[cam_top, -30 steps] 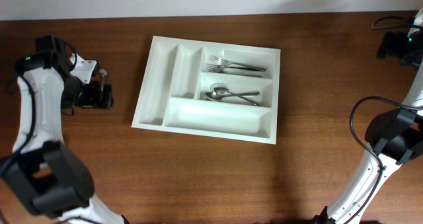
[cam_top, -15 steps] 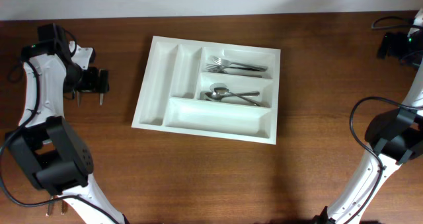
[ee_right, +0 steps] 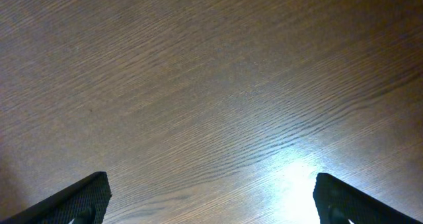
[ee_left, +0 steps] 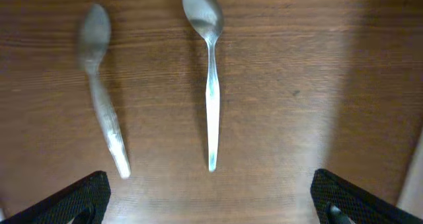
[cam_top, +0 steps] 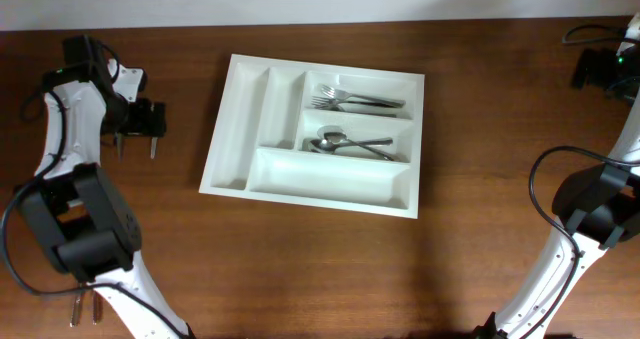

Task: Pack container
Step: 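Move the left gripper over the two spoons on the left, then lower the left gripper and close it on the silver spoon's handle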

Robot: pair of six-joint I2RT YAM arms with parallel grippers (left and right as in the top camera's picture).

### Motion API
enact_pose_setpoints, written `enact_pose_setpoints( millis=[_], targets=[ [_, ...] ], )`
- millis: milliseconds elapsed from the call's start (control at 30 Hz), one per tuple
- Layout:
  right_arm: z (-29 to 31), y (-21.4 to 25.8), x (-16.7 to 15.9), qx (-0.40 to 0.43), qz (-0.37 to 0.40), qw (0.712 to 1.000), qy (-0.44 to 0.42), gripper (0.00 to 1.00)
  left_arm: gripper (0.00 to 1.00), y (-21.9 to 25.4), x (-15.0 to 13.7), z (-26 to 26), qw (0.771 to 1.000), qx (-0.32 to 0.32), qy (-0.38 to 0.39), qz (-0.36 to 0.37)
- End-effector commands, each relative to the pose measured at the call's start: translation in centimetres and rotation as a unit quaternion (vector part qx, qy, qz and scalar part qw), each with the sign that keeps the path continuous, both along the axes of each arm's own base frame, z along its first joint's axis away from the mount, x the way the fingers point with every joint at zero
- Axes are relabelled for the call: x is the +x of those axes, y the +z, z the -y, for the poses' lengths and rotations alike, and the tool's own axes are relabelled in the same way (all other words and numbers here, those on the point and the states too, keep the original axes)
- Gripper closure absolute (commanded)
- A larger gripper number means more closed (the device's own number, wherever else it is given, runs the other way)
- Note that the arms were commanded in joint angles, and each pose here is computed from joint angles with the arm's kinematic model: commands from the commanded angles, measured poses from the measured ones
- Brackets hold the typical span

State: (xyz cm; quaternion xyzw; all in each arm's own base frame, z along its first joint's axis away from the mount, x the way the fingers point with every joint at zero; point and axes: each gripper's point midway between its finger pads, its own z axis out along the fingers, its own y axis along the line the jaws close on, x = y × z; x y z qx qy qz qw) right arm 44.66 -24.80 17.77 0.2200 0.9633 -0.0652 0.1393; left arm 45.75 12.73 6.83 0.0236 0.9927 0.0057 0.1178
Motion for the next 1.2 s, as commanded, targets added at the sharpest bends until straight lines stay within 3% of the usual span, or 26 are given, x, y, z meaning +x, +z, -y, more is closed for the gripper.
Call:
enact_pose_setpoints(
  millis=[0,367,633,900,1167],
  targets=[
    [-0.1,-0.4,0.1,0.001,-0.003,1.0,-0.003,0.01,0.01,-1.7,0.3,-0.2,1.0,-0.002,-0.007,-0.012],
    [-0.1,-0.4,0.1,0.001,-0.003,1.0,-0.003,0.01,0.01,-2.5,1.3,-0.8,1.0,0.012,-0.006,0.0],
    [-0.1,-0.4,0.1,0.0,-0.003,1.0,-0.003,0.01,0.01,-5.5,1.7,-0.2,1.0,0.019,-0.015,-0.019],
    [-0.1,-0.4,0.1,0.0,-0.003,1.0,-0.003,0.01,0.01,-5.3,4.1,0.8,0.999,0.03,-0.029,0.022],
    [-0.1,-0.4,0.1,0.001,-0.003,1.0,-0.003,0.01,0.01,-6.5,4.2,0.6,0.999,0.031,-0.001,0.017]
  ],
)
